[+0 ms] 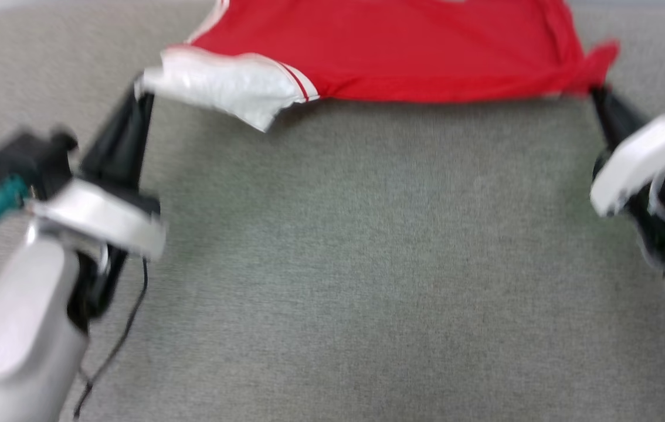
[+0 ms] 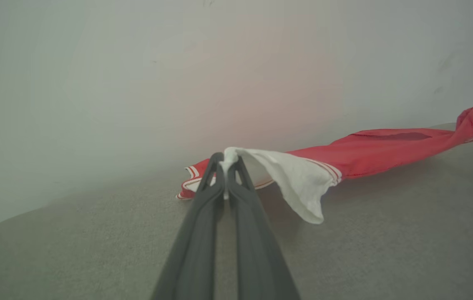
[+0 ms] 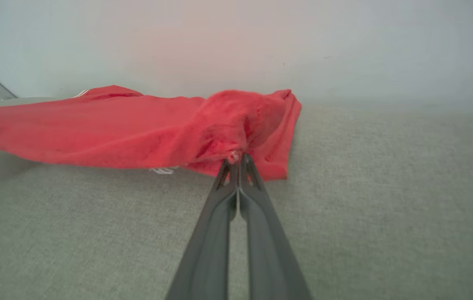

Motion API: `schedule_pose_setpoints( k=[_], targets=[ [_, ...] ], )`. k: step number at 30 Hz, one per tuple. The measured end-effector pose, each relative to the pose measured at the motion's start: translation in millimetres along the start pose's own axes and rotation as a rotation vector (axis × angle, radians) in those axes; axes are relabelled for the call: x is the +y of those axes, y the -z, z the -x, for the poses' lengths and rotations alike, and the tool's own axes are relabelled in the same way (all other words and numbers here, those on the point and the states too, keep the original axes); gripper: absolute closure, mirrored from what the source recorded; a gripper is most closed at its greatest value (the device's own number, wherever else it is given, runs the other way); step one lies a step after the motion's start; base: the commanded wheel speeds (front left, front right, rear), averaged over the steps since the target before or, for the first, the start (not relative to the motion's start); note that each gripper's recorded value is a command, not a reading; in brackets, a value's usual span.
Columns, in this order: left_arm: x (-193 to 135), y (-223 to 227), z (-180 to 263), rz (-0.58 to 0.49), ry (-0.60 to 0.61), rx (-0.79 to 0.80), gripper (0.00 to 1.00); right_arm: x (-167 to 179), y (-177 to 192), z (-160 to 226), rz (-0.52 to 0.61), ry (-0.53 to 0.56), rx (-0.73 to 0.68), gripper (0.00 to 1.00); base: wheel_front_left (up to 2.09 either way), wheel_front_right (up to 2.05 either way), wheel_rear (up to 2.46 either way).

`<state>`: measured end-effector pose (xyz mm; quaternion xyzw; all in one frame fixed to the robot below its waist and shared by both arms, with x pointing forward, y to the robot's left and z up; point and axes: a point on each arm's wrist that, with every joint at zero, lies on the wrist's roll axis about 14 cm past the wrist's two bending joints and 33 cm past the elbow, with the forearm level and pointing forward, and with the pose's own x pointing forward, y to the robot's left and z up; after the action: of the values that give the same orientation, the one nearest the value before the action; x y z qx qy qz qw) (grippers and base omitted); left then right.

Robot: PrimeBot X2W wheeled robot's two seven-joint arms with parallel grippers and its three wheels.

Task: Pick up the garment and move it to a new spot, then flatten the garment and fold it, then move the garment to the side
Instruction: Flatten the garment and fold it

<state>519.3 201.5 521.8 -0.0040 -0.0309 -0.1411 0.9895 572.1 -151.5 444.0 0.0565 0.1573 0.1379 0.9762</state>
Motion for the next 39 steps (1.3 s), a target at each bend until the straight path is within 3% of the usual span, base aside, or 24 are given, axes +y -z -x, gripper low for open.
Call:
schedule_pose_setpoints(
  k=[4,6,9,14,18,29,39],
  targets=[
    [-4,17,68,0.032,-0.042,0.123,1.0,14,9,41,-0.028,-0.037,0.004,1.0,0.0,0.0,0.0],
    [-5,19,80,0.034,-0.046,0.146,1.0,15,10,48,-0.04,-0.039,0.001,1.0,0.0,0.0,0.0],
    [-16,29,127,0.059,-0.055,0.239,1.0,17,27,78,-0.116,-0.03,0.044,1.0,0.0,0.0,0.0],
    [-39,43,173,0.096,-0.022,0.353,1.0,17,41,108,-0.15,-0.02,0.081,1.0,0.0,0.0,0.0],
    [-77,42,210,0.157,0.064,0.408,1.0,18,53,141,-0.189,-0.014,0.122,1.0,0.0,0.0,0.0],
    [-106,54,262,0.238,0.093,0.543,1.0,10,85,207,-0.207,0.031,0.239,1.0,0.0,0.0,0.0],
    [-92,10,216,0.179,0.119,0.351,1.0,11,70,206,-0.225,0.036,0.224,1.0,0.0,0.0,0.0]
  ],
)
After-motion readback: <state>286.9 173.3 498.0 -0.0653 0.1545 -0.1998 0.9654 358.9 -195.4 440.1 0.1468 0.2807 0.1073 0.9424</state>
